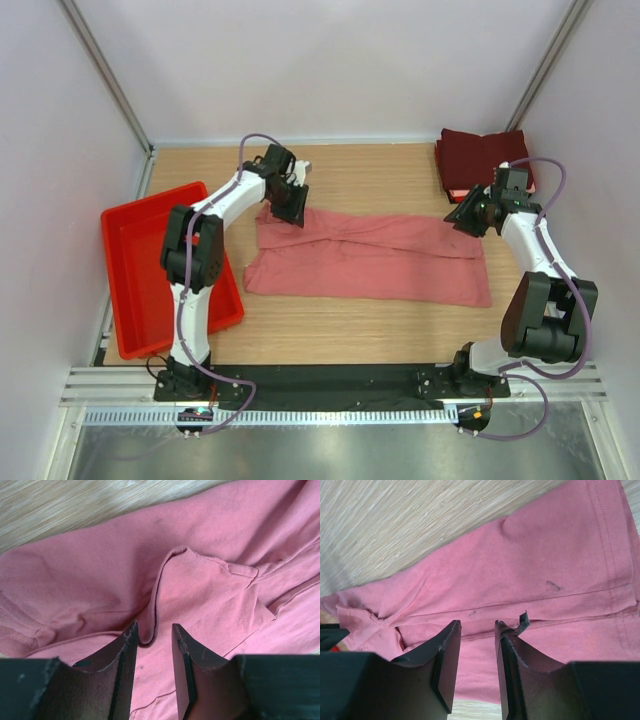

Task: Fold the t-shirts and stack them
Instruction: Fold the tshirt

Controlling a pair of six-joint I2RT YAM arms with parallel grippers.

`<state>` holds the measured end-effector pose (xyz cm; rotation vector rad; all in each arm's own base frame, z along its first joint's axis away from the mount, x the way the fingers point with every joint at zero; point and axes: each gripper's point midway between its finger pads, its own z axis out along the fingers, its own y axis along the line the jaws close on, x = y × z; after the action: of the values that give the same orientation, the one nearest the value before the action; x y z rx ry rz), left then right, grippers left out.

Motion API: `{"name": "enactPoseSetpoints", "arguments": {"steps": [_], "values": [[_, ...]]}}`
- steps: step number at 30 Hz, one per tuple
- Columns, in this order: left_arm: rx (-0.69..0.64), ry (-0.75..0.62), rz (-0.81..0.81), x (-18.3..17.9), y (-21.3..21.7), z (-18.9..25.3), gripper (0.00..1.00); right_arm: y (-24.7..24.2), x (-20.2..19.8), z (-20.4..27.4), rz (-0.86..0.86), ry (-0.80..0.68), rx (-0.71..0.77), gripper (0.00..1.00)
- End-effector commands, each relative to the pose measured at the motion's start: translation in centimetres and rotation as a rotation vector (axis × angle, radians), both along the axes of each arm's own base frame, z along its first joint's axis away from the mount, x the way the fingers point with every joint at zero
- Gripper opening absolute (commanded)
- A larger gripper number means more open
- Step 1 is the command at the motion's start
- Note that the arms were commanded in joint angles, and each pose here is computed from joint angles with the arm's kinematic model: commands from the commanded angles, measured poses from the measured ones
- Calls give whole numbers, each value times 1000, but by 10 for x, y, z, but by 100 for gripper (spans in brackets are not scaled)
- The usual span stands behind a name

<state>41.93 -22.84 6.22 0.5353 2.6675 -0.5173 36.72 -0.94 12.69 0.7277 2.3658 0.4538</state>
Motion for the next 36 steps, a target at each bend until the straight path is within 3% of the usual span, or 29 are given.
{"name": "enactPoseSetpoints", "arguments": {"steps": [1, 5, 9, 14, 18, 25, 28, 36], "values": [[-10, -18, -6, -1, -5, 14, 33, 1, 8, 20, 23, -72, -16, 41], [-9, -31, -8, -2, -6, 20, 22, 1, 8, 21, 21, -73, -14, 40], [-13, -28, 5, -9, -10, 26, 3, 1, 8, 22, 22, -80, -14, 41], [7, 19, 27, -36, -20, 25, 0, 2, 9, 24, 24, -86, -9, 40], [101, 48, 87, -53, -14, 10, 1, 5, 9, 24, 28, -89, 5, 41], [115, 123, 164, -96, -14, 4, 12, 8, 7, 24, 37, -94, 21, 41], [113, 91, 195, -103, -6, 20, 28, 8, 7, 25, 35, -98, 18, 41], [195, -85, 299, -77, 28, 62, 41, 15, 8, 20, 59, -72, -1, 44]]}}
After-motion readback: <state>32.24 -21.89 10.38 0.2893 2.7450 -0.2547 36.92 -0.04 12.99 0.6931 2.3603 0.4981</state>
